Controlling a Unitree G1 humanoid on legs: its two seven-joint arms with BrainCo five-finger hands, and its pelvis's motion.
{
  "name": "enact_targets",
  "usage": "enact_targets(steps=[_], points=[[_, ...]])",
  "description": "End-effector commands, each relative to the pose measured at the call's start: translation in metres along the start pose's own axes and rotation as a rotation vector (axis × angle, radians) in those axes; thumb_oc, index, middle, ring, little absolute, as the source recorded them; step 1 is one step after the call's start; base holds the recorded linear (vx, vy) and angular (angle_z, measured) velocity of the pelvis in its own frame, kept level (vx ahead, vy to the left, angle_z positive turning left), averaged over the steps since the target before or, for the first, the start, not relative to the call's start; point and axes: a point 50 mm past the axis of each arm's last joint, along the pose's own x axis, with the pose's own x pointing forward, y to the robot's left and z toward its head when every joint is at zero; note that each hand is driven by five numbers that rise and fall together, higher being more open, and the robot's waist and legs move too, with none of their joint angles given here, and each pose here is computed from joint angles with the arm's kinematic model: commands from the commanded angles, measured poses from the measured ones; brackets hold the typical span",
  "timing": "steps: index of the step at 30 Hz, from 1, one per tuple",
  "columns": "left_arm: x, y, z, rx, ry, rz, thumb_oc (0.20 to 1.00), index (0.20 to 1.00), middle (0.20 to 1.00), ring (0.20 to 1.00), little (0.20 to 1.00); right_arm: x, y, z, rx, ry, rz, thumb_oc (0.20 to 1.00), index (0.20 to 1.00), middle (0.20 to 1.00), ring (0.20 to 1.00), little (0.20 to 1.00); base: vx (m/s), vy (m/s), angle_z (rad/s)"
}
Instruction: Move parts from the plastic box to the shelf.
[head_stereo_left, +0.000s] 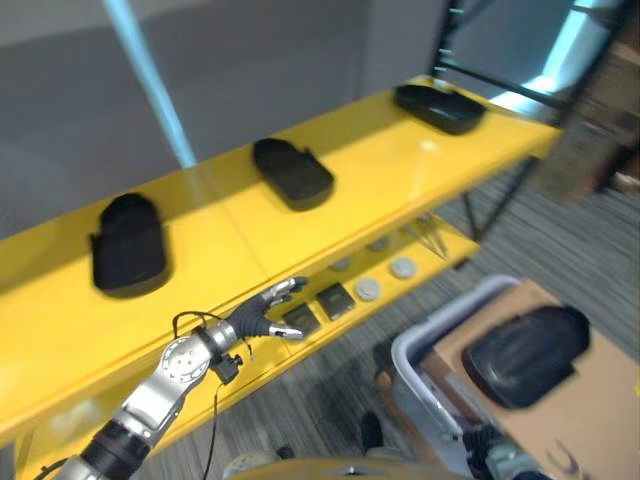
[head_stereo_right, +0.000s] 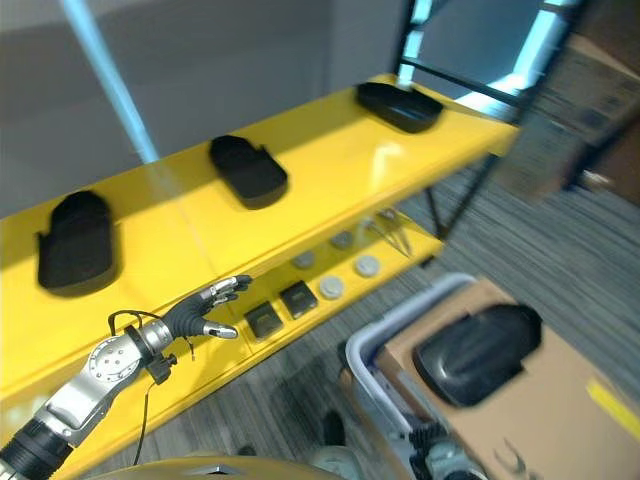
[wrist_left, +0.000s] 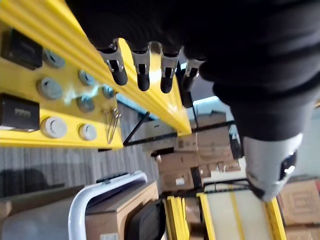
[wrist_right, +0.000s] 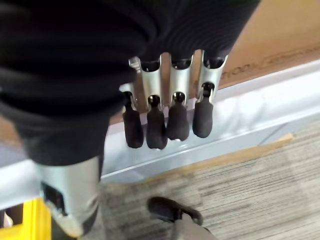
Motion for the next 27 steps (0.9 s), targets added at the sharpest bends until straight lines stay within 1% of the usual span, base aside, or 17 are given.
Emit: enact_targets(steps=[1,4,8,10,11,12,13,15,16,18,21,22,27], points=[[0.007,0.019,0.004,0.057,-0.012,0.081,1.000,1.000,1.000,1.000,1.000,-0.011,0.025,-0.051,0.043,0.154,0.110,1.000,1.000,1.000,1.000,1.000,-0.13,0.104,-1.01],[0.010,0.018,-0.016,0.008,0.094,0.099,1.000,1.000,1.000,1.000,1.000,-0.013,0.030,-0.059,0.077,0.171,0.116,1.000,1.000,1.000,1.000,1.000,-0.13,0.095,-0.70],[0.000,0.015,-0.058,-0.021,0.303,0.174,1.000,1.000,1.000,1.000,1.000,-0.017,0.037,-0.071,0.143,0.202,0.119,1.000,1.000,1.000,1.000,1.000,-0.09,0.052,-0.49],[-0.017,0.014,-0.088,-0.064,0.443,0.246,1.000,1.000,1.000,1.000,1.000,-0.018,0.043,-0.071,0.160,0.200,0.120,1.000,1.000,1.000,1.000,1.000,-0.11,-0.002,-0.82],[-0.033,0.012,-0.107,-0.035,0.534,0.290,1.000,1.000,1.000,1.000,1.000,-0.018,0.047,-0.069,0.160,0.196,0.118,1.000,1.000,1.000,1.000,1.000,-0.12,-0.036,-1.51],[-0.037,0.012,-0.110,-0.025,0.555,0.291,1.000,1.000,1.000,1.000,1.000,-0.018,0.047,-0.068,0.157,0.194,0.119,1.000,1.000,1.000,1.000,1.000,-0.17,-0.052,-1.47],[-0.054,0.009,-0.126,0.036,0.648,0.296,1.000,1.000,1.000,1.000,1.000,-0.017,0.046,-0.068,0.151,0.189,0.118,1.000,1.000,1.000,1.000,1.000,-0.13,-0.025,-1.23],[-0.066,0.006,-0.140,0.076,0.725,0.314,1.000,1.000,1.000,1.000,1.000,-0.016,0.042,-0.066,0.147,0.182,0.116,1.000,1.000,1.000,1.000,1.000,-0.16,-0.040,-1.03],[-0.082,0.000,-0.157,0.085,0.834,0.347,1.000,1.000,1.000,1.000,1.000,-0.014,0.040,-0.062,0.144,0.173,0.112,1.000,1.000,1.000,1.000,1.000,-0.14,-0.062,-0.52],[-0.090,-0.007,-0.167,0.072,0.879,0.376,1.000,1.000,1.000,1.000,1.000,-0.013,0.040,-0.058,0.137,0.172,0.107,1.000,1.000,1.000,1.000,1.000,-0.02,-0.088,-0.25],[-0.103,-0.020,-0.184,0.016,0.996,0.462,1.000,1.000,1.000,1.000,1.000,-0.012,0.045,-0.051,0.128,0.167,0.116,1.000,1.000,1.000,1.000,1.000,-0.01,-0.233,-0.61],[-0.109,-0.030,-0.191,-0.015,1.038,0.496,1.000,1.000,1.000,1.000,1.000,-0.013,0.050,-0.050,0.116,0.157,0.125,1.000,1.000,1.000,1.000,1.000,0.05,-0.268,-0.98],[-0.112,-0.045,-0.197,-0.042,1.059,0.529,1.000,1.000,1.000,1.000,1.000,-0.016,0.057,-0.056,0.120,0.154,0.130,1.000,1.000,1.000,1.000,1.000,0.10,-0.241,-0.35]])
